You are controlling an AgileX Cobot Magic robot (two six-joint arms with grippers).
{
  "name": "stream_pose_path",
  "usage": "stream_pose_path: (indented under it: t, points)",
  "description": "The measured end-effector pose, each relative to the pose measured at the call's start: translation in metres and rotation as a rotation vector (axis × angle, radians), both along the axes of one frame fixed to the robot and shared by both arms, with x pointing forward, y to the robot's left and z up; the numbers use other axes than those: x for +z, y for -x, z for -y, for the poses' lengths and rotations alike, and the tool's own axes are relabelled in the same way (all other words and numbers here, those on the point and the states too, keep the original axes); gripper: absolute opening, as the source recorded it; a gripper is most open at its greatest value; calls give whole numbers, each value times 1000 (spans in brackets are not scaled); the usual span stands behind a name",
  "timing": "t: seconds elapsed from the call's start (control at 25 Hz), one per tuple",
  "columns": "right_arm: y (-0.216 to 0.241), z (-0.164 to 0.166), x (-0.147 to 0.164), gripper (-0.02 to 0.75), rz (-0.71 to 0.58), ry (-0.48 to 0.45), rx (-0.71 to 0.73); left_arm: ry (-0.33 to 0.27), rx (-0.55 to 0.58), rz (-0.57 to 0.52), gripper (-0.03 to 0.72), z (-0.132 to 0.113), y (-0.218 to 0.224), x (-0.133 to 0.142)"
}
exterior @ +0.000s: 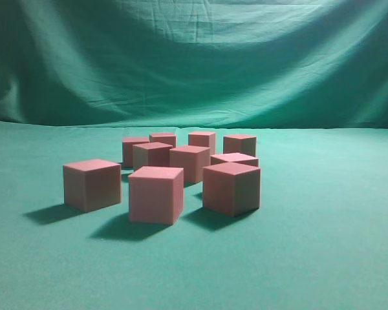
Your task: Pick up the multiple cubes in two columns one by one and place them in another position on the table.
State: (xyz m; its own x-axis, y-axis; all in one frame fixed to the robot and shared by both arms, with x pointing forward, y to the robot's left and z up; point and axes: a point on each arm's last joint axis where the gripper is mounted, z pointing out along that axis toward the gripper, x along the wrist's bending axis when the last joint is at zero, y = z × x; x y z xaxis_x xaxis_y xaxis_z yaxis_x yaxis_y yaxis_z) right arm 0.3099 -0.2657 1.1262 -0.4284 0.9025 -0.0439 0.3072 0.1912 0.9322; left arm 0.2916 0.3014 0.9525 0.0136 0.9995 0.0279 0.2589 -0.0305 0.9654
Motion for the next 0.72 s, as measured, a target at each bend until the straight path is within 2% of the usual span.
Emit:
stream_pose_path:
  t: [0.4, 0.72]
  points:
    - [13, 21, -78, 0, 164, -51, -250, 0, 0, 0, 0, 0, 0, 0]
    - [20, 27, -145, 0, 184, -51, -334, 0, 0, 0, 0, 0, 0, 0]
